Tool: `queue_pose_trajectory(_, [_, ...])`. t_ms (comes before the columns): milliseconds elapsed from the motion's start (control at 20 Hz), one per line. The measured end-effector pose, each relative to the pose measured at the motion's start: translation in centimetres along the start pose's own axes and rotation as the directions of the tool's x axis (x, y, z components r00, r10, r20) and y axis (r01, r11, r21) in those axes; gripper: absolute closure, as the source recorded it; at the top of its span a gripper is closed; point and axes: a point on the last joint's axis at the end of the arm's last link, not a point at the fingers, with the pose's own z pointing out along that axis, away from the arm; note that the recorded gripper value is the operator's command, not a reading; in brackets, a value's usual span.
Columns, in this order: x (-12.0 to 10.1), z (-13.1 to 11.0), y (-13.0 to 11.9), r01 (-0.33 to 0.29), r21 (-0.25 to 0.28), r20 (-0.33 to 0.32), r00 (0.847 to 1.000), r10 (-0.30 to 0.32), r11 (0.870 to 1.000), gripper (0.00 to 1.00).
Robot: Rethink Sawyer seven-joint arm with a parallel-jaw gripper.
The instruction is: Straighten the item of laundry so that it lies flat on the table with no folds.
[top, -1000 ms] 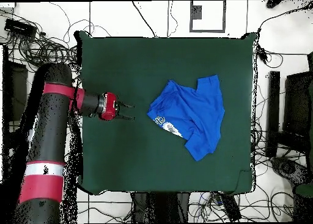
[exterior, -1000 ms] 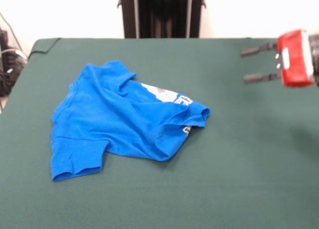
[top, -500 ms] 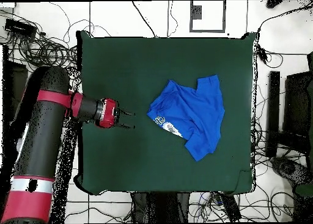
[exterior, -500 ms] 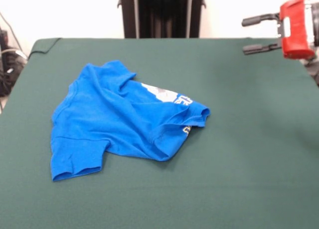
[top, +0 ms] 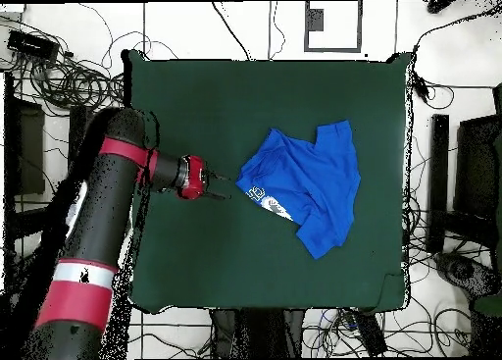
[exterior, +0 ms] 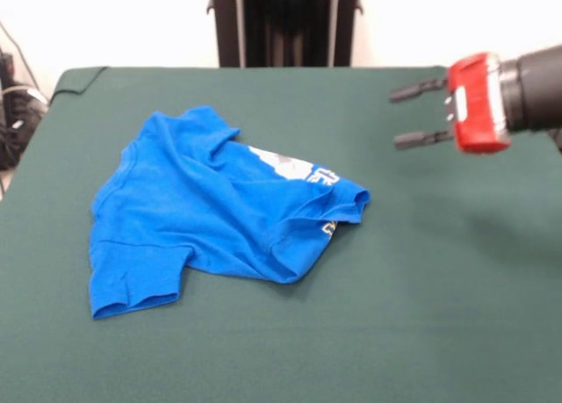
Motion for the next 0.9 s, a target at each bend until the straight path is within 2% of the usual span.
queue_pose_trajectory(50, [0.2,0.4,0.3,0.0,-0.002,-0.001,1.0,0.0,1.0,0.0])
queue_pose_trajectory(100, [1.2,1.9,1.1,-0.003,-0.004,-0.003,1.0,0.003,1.0,0.0])
queue_pose_trajectory(200, [1.8,2.8,1.4,-0.007,-0.001,-0.005,1.0,0.007,1.0,0.0])
queue_pose_trajectory(550, [6.4,7.7,2.5,0.001,0.059,0.013,1.0,-0.002,0.998,0.0])
queue_pose_trajectory(750, [7.5,8.8,2.5,-0.001,0.077,0.031,1.0,-0.001,0.997,0.0])
queue_pose_trajectory(900, [7.3,8.7,2.6,-0.013,0.074,0.033,0.999,0.011,0.997,0.0])
